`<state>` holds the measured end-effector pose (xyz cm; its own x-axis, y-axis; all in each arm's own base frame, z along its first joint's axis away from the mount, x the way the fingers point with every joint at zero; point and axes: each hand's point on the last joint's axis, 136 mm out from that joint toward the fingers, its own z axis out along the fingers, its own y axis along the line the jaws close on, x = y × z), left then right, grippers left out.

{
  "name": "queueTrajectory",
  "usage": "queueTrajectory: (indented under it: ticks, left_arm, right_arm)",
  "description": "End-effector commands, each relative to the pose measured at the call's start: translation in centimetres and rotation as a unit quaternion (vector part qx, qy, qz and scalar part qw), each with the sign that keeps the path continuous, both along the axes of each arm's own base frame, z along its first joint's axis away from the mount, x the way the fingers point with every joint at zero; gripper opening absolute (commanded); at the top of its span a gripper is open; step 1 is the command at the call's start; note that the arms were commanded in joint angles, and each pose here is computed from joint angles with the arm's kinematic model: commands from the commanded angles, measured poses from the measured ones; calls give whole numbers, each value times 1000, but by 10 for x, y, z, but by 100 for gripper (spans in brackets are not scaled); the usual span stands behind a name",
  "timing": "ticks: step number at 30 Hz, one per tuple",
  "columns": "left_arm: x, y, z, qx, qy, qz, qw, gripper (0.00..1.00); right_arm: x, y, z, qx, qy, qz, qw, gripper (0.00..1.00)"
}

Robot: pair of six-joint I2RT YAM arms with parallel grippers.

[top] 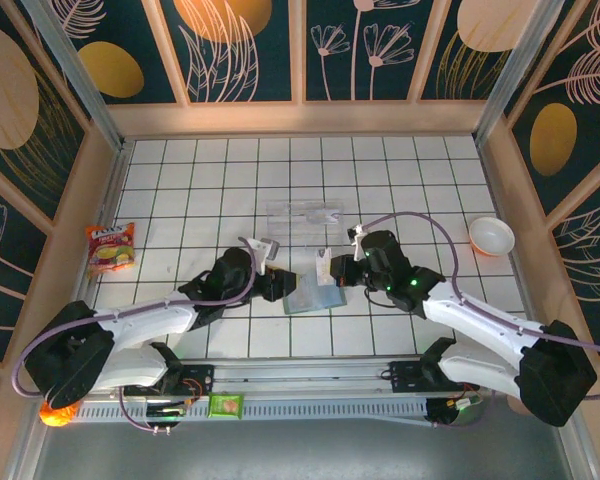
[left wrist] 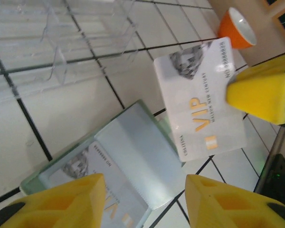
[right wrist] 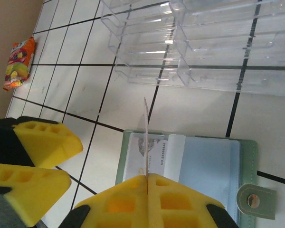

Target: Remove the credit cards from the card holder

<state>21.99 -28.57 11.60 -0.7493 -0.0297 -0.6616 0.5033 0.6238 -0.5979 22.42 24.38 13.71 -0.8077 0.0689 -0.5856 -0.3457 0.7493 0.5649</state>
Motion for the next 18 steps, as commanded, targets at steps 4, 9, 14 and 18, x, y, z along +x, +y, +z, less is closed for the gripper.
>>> queueTrajectory:
  ticks: [4,9,14,18]
  left_arm:
    - [-6,-6,59,-131,-68,-36,988,58]
    - [-15,-5,90,-225,-91,-67,968,57]
    - [-24,-11,109,-277,-97,-102,950,54]
    - [-28,-13,116,-294,-100,-118,943,44]
  right_arm:
    - [-8,15,56,99,-78,50,991,0]
    - [-24,23,85,191,-110,83,972,0]
    - [-31,28,92,225,-110,102,963,0]
    - [-34,29,93,232,-114,104,960,0]
